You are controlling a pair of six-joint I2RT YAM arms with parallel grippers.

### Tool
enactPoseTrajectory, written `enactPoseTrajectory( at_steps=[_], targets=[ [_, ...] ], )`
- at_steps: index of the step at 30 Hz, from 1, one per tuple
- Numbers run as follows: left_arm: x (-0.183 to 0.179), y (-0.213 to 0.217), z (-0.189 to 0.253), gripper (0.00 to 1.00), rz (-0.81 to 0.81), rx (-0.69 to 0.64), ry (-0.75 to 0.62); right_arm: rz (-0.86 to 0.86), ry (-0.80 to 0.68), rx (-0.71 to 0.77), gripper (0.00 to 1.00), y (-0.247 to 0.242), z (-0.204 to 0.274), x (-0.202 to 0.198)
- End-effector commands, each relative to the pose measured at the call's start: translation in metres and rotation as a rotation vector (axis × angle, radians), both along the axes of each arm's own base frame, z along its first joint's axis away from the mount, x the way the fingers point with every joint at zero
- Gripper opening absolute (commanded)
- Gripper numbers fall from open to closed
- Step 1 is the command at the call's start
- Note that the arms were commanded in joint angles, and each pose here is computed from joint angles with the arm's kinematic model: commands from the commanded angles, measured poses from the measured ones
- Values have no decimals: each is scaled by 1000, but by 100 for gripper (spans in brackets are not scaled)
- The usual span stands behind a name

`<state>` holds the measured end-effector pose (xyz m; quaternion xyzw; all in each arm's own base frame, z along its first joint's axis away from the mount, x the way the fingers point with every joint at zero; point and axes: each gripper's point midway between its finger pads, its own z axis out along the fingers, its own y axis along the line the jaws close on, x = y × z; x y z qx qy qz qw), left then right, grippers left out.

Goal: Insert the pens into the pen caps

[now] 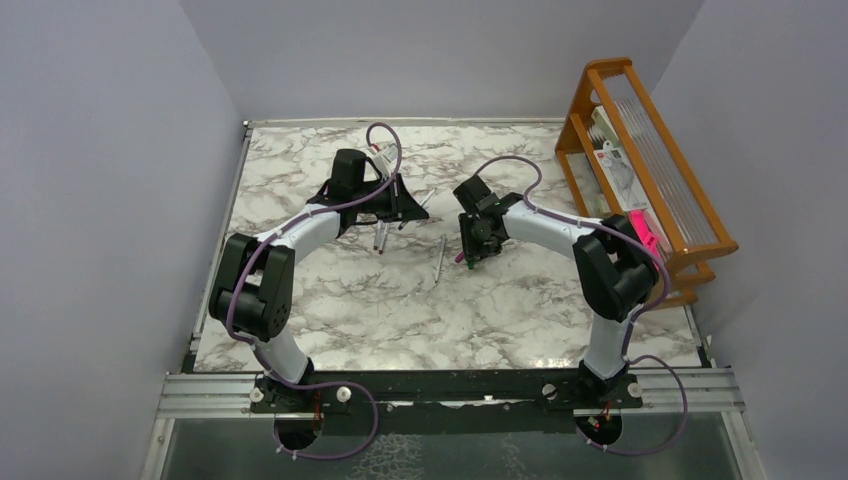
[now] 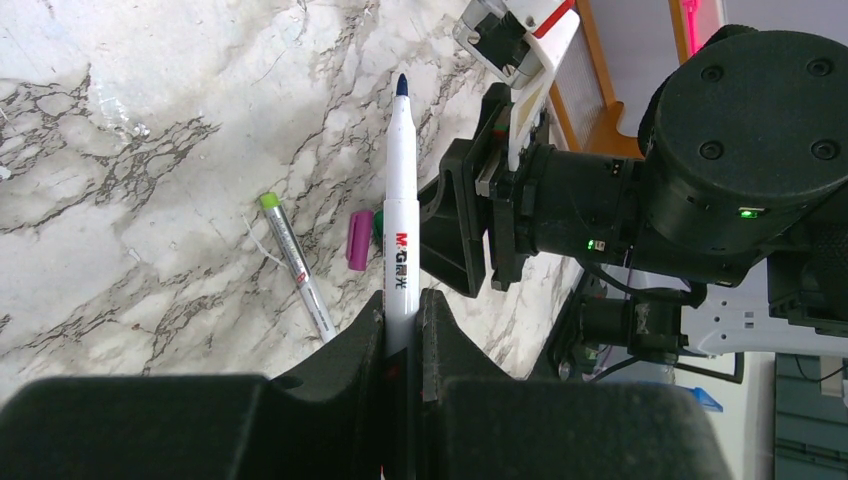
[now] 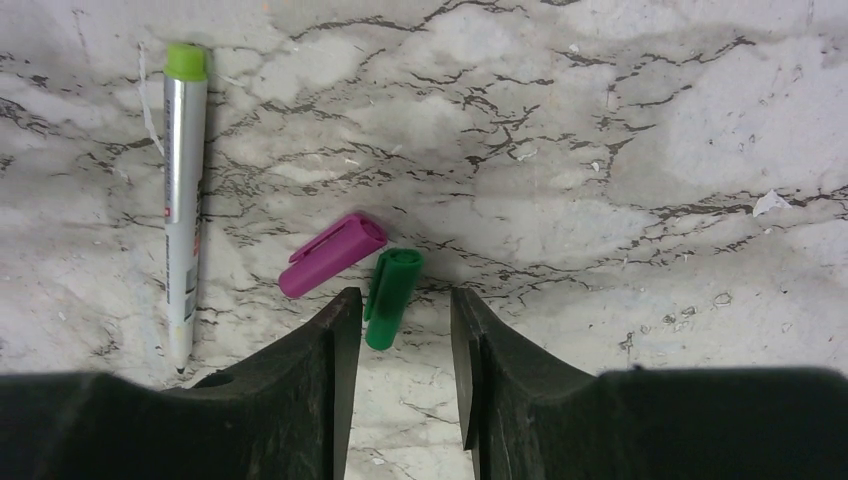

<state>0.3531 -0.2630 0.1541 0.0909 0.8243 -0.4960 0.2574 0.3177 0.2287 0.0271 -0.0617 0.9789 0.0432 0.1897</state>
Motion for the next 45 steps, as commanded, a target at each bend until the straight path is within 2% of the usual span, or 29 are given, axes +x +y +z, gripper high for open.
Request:
enactPoseTrajectory(
  at_steps=[1, 6, 11, 19, 24, 29, 36, 41, 45],
  targets=[
    [0, 1, 11, 0, -13, -9, -38, -12, -13, -17, 36, 1, 0, 8],
    [-1, 2, 11, 0, -10, -8, -38, -5, 9, -22, 29, 2, -5, 6],
    [-2, 2, 12, 0, -13, -8, -43, -1, 25, -19, 28, 2, -8, 3],
    [-1, 0, 16, 0, -15, -25, -43, -3, 13, 21, 2, 4, 4, -2],
    [-3, -3, 20, 0, -19, -61, -29, -32, -48, 82, 1, 8, 36, 3],
    [-7, -13, 36, 0, -2, -171, 18, -61, -221, 201, 1, 16, 91, 19],
    [-24, -50, 61, 0, -31, -223, 8, -114, -569, 547, 1, 34, 200, 42],
    [-33, -64, 84, 0, -24, -268, -41, -221, -814, 767, 1, 20, 264, 44],
    [-33, -62, 96, 0, 1, -284, -91, -310, -937, 905, 1, -1, 291, 38]
  ],
)
